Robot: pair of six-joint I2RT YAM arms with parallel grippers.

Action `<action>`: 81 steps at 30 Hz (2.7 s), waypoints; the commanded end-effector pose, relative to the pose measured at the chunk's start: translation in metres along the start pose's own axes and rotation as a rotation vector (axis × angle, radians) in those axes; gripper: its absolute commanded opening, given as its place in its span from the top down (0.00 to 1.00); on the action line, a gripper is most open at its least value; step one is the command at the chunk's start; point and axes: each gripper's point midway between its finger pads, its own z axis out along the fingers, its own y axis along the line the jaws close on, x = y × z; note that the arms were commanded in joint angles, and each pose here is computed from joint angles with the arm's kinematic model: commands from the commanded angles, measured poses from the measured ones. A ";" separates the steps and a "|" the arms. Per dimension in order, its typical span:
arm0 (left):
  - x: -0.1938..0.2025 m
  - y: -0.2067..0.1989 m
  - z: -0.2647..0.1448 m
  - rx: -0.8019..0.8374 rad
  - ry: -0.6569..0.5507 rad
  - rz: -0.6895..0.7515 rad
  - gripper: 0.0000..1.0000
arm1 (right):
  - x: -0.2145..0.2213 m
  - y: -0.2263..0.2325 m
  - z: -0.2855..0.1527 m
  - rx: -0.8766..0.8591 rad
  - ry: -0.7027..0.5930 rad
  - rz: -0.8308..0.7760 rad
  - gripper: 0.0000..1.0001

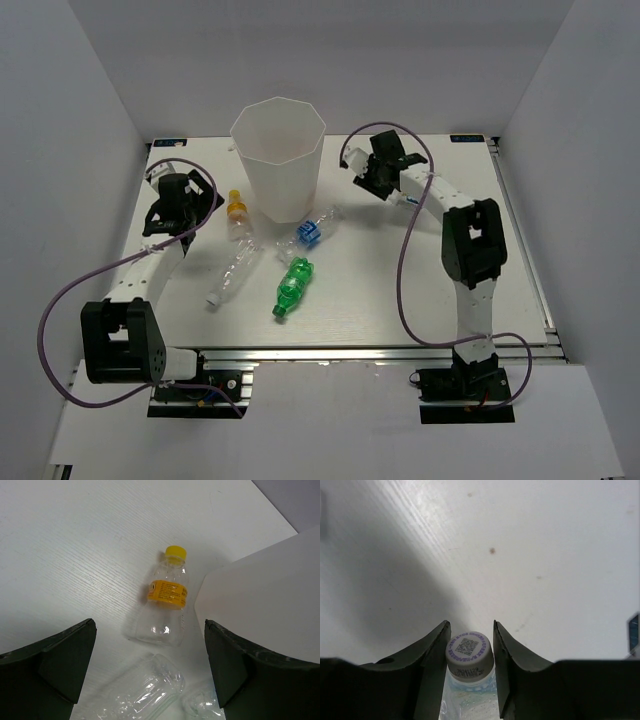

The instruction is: Put the plastic bottles in the bin

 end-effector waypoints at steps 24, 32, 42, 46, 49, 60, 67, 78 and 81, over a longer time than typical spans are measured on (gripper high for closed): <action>-0.011 -0.029 -0.042 0.195 -0.053 -0.072 0.02 | -0.288 -0.082 -0.415 0.123 -1.495 0.094 1.00; 0.006 -0.041 -0.057 0.314 -0.008 -0.133 0.02 | -0.345 -0.041 -0.410 -0.032 -1.712 0.043 1.00; 0.033 -0.050 -0.066 0.413 0.076 -0.118 0.02 | -0.374 -0.011 -0.337 -0.159 -1.585 0.064 0.45; 0.042 -0.057 -0.069 0.430 0.096 -0.078 0.02 | -0.363 -0.016 -0.335 -0.105 -1.509 0.092 0.11; 0.056 -0.068 -0.077 0.443 0.125 -0.013 0.02 | -0.353 -0.027 -0.341 -0.027 -1.455 0.130 0.11; 0.120 -0.093 -0.126 0.544 0.249 0.213 0.02 | -0.249 -0.017 -0.340 0.069 -1.174 0.443 0.11; 0.176 -0.091 -0.142 0.533 0.367 0.354 0.02 | -0.136 -0.016 -0.326 0.240 -1.006 0.725 0.11; 0.244 -0.070 -0.121 0.343 0.462 0.543 0.02 | -0.038 0.025 -0.294 0.225 -0.862 0.917 0.11; 0.250 -0.065 -0.112 0.306 0.462 0.566 0.02 | -0.037 0.027 -0.291 0.215 -0.863 0.917 0.11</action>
